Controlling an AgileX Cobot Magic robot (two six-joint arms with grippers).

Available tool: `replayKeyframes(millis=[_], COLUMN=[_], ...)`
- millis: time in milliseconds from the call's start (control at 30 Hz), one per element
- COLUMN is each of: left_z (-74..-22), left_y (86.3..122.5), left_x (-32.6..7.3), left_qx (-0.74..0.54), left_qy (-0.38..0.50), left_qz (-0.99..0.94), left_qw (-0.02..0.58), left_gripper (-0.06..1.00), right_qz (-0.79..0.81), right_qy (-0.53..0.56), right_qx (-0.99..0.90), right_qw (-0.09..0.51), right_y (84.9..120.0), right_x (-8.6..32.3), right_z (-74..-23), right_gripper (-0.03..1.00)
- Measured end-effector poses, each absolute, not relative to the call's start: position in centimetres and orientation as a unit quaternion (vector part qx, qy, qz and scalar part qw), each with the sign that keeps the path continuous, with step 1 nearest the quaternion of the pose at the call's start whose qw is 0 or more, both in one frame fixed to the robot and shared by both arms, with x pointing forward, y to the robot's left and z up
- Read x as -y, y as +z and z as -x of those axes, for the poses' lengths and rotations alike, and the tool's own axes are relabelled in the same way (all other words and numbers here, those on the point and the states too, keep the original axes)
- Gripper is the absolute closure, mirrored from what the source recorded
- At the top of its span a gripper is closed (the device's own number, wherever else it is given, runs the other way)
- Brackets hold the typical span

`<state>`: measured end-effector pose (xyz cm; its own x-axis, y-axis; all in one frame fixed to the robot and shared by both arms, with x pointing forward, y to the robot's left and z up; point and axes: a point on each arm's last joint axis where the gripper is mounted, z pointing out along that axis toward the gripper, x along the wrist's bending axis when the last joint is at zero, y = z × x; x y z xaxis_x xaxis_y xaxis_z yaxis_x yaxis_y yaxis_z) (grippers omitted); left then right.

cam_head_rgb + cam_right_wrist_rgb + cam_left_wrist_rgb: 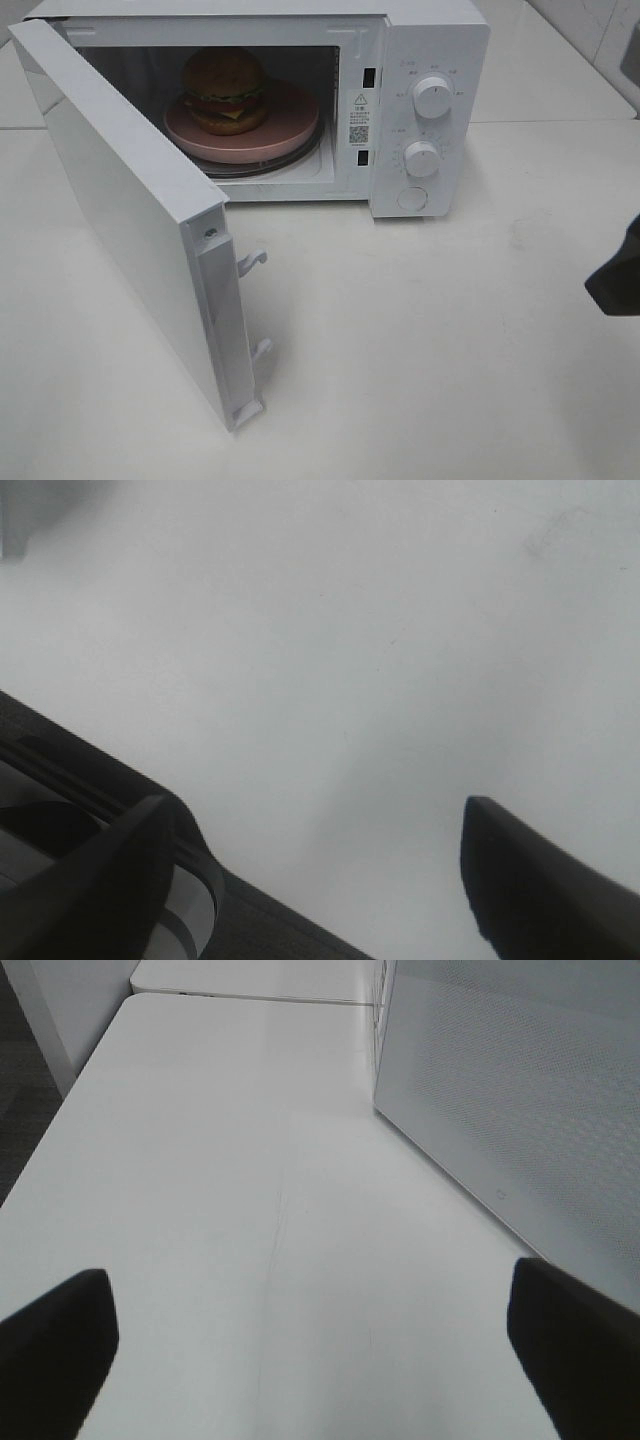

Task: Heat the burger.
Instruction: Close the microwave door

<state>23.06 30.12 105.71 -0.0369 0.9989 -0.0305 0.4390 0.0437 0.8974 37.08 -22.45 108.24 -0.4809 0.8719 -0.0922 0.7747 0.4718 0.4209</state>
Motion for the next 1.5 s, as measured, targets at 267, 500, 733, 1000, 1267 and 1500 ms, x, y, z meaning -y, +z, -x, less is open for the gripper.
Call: replayKeyframes(millis=[267,500,733,1000,1267,1500], left_z=[-23.1,-23.1,-23.1,-23.1,-23.1,-23.1], left_y=[105.7,105.7,105.7,105.7,105.7,105.7], left_x=[-30.1,-30.1,-30.1,-30.1,-30.1,-30.1], left_qx=[-0.617,-0.617,-0.617,-0.617,-0.617,-0.617], left_qy=[0.372,0.372,0.372,0.372,0.372,0.372], left_qz=[-0.583,-0.583,-0.583,-0.583,-0.583,-0.583], left_qw=[0.376,0.376,0.376,0.376,0.376,0.376], left_gripper=[-0.04,-0.04,-0.04,-0.04,-0.04,-0.04], right_qz=[-0.526,-0.602,-0.635,-0.651,-0.641,-0.632], right_qy=[0.168,0.194,0.254,0.311,0.355,0.378], right_qx=[-0.822,-0.759,-0.697,-0.64,-0.608,-0.589], right_qw=[0.142,0.157,0.215,0.265,0.305,0.332], right_y=[106.9,106.7,107.0,106.2,105.0,104.8], right_x=[24.4,27.1,29.1,29.8,29.8,29.6], right_z=[-34.9,-33.3,-29.6,-26.2,-24.1,-23.1], right_gripper=[0.21,0.21,0.21,0.21,0.21,0.21])
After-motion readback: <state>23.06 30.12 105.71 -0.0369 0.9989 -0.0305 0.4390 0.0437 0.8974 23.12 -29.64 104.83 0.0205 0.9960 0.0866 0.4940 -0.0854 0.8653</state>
